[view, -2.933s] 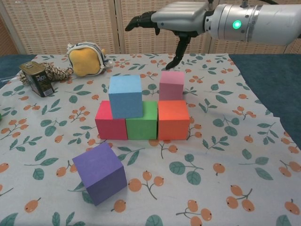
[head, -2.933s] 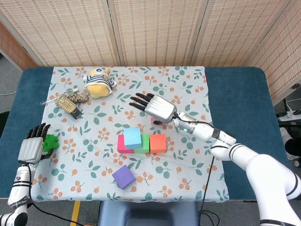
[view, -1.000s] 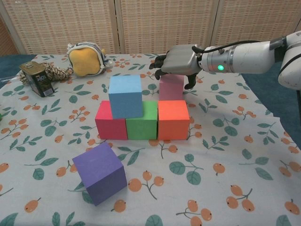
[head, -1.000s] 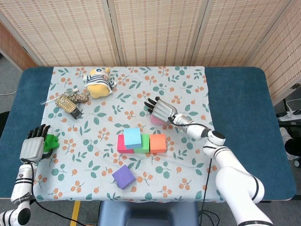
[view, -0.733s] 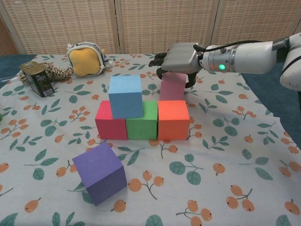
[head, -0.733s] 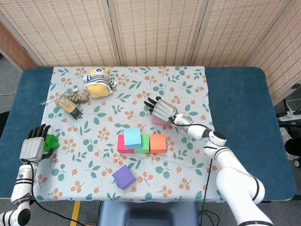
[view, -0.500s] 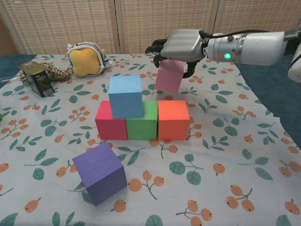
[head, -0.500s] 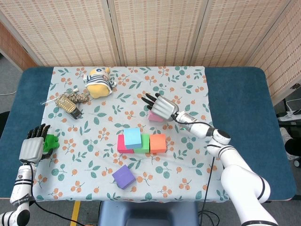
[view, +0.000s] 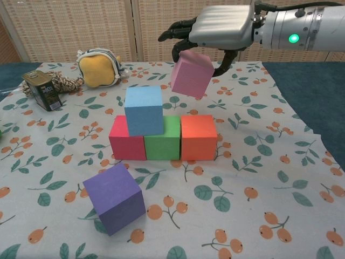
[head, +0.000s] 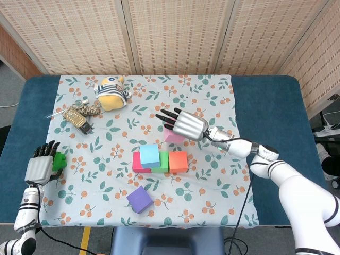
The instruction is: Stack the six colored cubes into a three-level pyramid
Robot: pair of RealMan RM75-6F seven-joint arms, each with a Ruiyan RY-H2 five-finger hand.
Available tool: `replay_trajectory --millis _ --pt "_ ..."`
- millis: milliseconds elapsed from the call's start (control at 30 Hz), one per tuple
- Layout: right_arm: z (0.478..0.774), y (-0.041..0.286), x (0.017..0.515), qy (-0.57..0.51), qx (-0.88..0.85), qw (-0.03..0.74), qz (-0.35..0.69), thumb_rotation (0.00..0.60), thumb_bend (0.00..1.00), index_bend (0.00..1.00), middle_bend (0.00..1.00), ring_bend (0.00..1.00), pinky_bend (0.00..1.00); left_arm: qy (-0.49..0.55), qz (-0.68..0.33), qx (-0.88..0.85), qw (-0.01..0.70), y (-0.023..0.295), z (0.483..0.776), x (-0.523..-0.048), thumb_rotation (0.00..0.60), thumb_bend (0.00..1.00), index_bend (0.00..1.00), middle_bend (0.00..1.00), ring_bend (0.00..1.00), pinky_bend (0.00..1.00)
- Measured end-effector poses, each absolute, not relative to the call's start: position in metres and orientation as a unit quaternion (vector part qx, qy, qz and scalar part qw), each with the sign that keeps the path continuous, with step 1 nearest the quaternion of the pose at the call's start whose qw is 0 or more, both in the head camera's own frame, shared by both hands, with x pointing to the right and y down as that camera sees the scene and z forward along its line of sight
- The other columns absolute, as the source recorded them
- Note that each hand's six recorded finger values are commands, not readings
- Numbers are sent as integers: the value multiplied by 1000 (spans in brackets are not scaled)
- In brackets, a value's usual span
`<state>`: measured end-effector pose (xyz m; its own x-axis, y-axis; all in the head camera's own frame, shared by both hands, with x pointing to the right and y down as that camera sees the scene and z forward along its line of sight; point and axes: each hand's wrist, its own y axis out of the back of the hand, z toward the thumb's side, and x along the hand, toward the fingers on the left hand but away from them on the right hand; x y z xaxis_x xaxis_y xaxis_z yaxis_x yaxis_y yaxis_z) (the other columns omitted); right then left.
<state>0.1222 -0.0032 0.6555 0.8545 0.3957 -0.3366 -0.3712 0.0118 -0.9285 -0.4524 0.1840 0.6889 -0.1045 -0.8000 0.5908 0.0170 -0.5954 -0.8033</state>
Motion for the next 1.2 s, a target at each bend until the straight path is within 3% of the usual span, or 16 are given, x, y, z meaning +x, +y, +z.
replay_trajectory --millis 533,1200 --pt "638 46 107 47 -651 719 238 600 215 462 0 9 325 337 -657 -601 307 185 681 -453 600 347 0 0 0 110" --pt "640 63 106 67 -651 716 241 600 215 461 0 9 325 338 -652 -604 308 185 678 -452 600 348 0 0 0 110"
